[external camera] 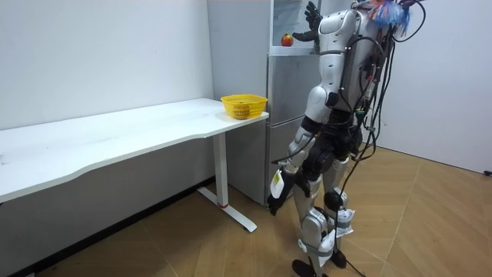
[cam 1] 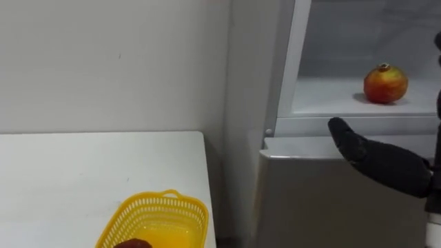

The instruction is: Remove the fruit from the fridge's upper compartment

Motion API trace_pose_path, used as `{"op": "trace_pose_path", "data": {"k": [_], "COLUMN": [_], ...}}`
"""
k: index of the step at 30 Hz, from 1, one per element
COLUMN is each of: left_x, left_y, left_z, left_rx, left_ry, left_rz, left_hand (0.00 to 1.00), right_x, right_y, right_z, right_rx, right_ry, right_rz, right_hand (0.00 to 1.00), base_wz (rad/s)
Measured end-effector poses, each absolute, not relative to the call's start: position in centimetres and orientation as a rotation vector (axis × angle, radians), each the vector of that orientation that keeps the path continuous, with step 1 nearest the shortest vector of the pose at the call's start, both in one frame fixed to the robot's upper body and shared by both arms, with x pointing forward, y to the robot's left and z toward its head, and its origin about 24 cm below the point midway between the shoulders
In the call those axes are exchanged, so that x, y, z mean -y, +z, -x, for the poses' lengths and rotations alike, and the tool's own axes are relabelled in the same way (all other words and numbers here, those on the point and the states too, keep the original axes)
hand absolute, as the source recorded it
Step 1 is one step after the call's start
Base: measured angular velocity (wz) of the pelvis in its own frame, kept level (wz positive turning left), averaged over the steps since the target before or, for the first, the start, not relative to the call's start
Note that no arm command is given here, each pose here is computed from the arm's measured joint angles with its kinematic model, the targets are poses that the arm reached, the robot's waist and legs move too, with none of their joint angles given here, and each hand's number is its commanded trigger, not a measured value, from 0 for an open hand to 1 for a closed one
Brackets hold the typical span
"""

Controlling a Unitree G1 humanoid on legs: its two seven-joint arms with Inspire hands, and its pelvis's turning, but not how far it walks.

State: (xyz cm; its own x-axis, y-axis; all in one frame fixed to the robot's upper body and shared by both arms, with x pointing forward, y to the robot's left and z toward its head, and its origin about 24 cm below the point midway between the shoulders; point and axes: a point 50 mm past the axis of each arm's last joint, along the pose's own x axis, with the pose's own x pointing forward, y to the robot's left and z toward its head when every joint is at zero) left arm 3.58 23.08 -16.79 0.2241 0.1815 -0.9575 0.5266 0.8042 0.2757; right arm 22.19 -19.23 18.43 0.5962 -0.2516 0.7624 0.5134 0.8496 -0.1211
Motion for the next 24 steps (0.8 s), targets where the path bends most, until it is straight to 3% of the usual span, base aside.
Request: {"op": "trace_pose_path", "data": {"k": [7,18,24], "left_x": [-23.0,-23.9,-24.4], "left_y": [-16.9,-16.7,-16.6], "left_z": [-2.5,-2.2,-2.3], "left_rx": [-1.387,-1.407,-1.407], "left_ry": [-0.277,-0.232,-0.224], "left_rz": [-0.617,-0.578,-0.590], "left_hand": [0.00,0.00,0.00], "right_x": [20.8,26.7,27.0], "right_y": [18.6,18.6,19.7], "right_z": [-22.0,-24.7,-26.2], "right_rx": [0.819,0.706,0.711], "right_ry": [-0.527,-0.702,-0.704], "right_rz": [0.306,0.352,0.328], "right_hand": [0.00,0.00,0.00], "base_wz": [0.02,0.04,0.07]}}
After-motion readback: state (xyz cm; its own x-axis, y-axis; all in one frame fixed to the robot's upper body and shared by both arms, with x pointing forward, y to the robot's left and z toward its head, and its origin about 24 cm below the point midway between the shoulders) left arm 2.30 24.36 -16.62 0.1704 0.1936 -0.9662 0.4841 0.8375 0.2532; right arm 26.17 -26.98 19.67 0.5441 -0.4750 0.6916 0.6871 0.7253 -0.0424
